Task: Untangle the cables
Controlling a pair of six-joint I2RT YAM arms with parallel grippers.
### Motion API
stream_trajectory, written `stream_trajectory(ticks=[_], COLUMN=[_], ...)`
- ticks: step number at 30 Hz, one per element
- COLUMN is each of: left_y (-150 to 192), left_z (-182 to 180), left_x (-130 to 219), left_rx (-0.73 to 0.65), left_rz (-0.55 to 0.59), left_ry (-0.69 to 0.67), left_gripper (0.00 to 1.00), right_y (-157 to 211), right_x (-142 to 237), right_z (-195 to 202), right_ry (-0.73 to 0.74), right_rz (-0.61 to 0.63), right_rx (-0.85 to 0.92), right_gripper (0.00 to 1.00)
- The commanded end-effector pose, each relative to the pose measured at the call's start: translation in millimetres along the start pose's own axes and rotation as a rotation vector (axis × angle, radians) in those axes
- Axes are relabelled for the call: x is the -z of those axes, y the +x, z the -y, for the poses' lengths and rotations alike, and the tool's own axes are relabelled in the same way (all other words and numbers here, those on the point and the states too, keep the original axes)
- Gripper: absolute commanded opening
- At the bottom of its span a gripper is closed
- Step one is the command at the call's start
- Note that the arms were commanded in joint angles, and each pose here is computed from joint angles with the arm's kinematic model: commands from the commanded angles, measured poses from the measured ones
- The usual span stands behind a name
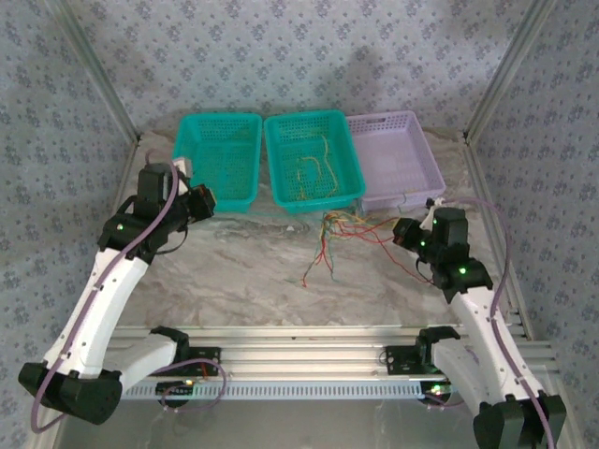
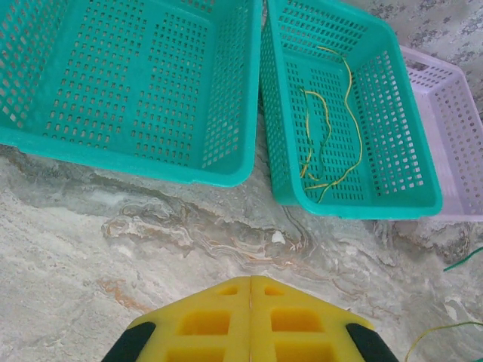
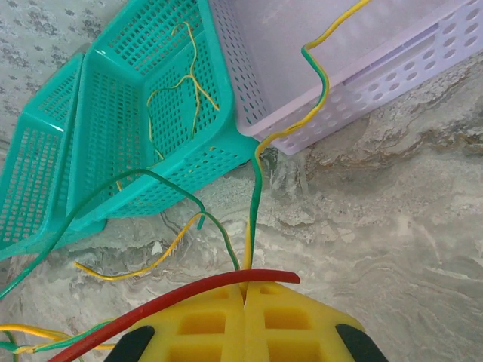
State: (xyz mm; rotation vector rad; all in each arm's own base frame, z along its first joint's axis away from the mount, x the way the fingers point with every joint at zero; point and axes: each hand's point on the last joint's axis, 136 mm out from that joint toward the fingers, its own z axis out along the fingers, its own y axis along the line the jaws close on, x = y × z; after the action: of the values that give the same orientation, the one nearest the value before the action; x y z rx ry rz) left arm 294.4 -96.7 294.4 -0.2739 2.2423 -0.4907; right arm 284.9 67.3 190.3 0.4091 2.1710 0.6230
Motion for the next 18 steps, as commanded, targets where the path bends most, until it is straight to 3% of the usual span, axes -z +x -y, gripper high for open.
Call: stream_trajectory(ticks=[1,7,10,14,18], left_y=[-35.1,-24.3,-19.0,-12.8,-8.5], left_z=[-45.5,-42.8,-42.5,-40.1,-33.5], left_x=[15.0,0.9,-4.6,-11.7,-21.1], left_rx=[0.018,0.033,0.037,0.041,0.047], left_rz=[0.156,0.100,0.074,0.049,0.019], left_ry=[-0.222,-0.196,-0.189,-0.166,-0.128], left_gripper=[0.00,0.00,0.00,0.00,0.00], right_y=[5.2,15.5,16.1,26.8,67.3], right_x=[-8.7,-17.4,-14.2,-20.4,-34.6], right_z=[65.8,38.9,30.5,-22.0,-94.9], right_ry=[0.288,0.216,0.191,-0.056,-0.300], right_rz=[0.035,-0.031,-0.033,-0.063,-0.171], right_rx=[-0.017,0.072,0.087,0.136,0.303], right_gripper=[0.12,0.41,0.48,0.57,0.60])
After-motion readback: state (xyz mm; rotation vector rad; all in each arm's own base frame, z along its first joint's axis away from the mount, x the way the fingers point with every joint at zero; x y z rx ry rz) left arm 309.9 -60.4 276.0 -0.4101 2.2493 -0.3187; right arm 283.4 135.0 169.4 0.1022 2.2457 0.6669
